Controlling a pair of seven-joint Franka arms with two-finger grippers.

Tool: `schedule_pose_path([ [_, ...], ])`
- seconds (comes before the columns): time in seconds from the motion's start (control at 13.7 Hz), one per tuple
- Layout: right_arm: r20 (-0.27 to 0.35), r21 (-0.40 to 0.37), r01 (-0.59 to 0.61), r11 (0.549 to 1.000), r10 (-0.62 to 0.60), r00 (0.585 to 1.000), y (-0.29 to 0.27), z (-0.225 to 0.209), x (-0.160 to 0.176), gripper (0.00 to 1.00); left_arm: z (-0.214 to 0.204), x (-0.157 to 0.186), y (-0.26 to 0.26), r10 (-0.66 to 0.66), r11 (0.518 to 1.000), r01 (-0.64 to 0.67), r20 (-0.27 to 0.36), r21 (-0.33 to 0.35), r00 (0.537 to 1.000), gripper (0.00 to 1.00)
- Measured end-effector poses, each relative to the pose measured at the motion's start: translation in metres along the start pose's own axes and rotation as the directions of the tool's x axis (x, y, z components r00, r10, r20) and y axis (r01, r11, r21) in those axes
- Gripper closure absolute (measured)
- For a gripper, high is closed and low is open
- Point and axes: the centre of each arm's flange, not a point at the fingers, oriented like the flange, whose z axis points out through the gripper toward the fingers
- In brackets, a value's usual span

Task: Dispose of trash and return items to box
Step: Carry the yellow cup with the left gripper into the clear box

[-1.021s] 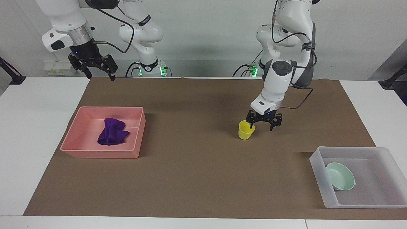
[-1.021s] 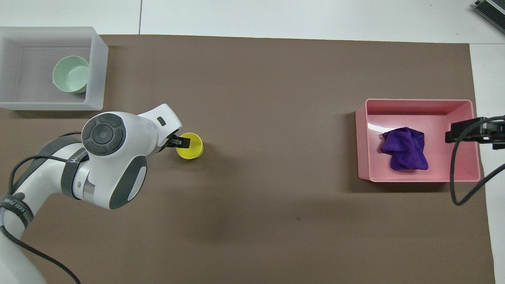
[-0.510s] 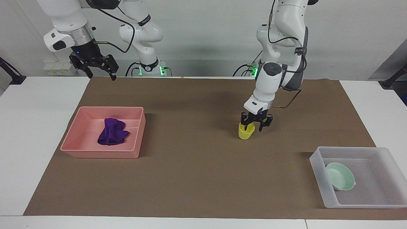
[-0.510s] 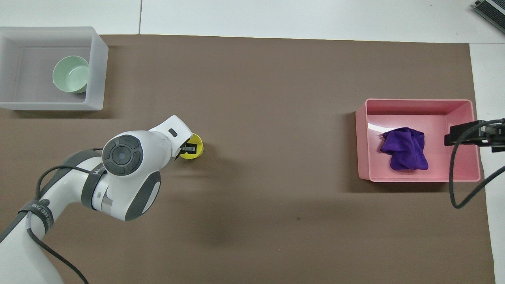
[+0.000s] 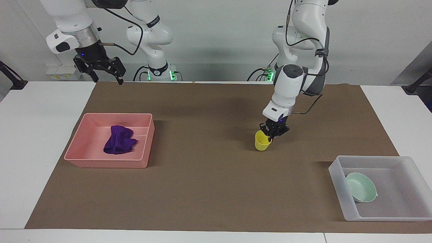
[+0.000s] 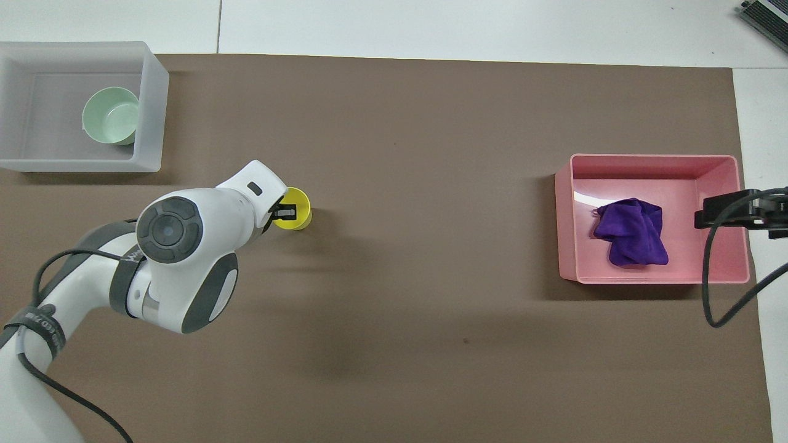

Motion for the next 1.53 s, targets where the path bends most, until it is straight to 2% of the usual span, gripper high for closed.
schedule_pose_path([
  [0.22, 0.0, 0.0, 0.0, 1.0, 0.0, 1.0, 0.0, 0.0, 0.0, 0.0, -0.035, 0.052, -0.042, -0.066, 0.998, 0.067, -0.041, 0.017, 0.997, 0.97],
  [0.51, 0.0, 0.0, 0.0, 1.0, 0.0, 1.0, 0.0, 0.0, 0.0, 0.0, -0.072, 0.13, -0.133, -0.129, 0.99, 0.136, -0.125, 0.046, 0.984, 0.97],
  [0.66, 0.0, 0.0, 0.0, 1.0, 0.0, 1.0, 0.0, 0.0, 0.0, 0.0, -0.078, 0.152, -0.181, -0.16, 0.985, 0.168, -0.136, 0.043, 0.978, 0.97],
  [0.88, 0.001, 0.0, 0.0, 1.0, 0.0, 1.0, 0.0, 0.0, 0.0, 0.0, -0.082, 0.171, -0.263, -0.146, 0.989, 0.149, -0.128, 0.015, 0.981, 0.97],
  [1.02, 0.001, 0.0, 0.0, 1.0, 0.0, 1.0, 0.0, 0.0, 0.0, 0.0, -0.075, 0.184, -0.298, -0.156, 0.987, 0.161, -0.134, 0.024, 0.979, 0.97],
  [1.24, 0.001, 0.0, 0.0, 1.0, 0.0, 1.0, 0.0, 0.0, 0.0, 0.0, -0.041, 0.206, -0.324, -0.161, 0.986, 0.167, -0.14, 0.029, 0.977, 0.97],
  [1.53, 0.001, 0.0, 0.0, 1.0, 0.0, 1.0, 0.0, 0.0, 0.0, 0.0, 0.006, 0.206, -0.343, -0.152, 0.987, 0.157, -0.121, 0.036, 0.981, 0.97],
])
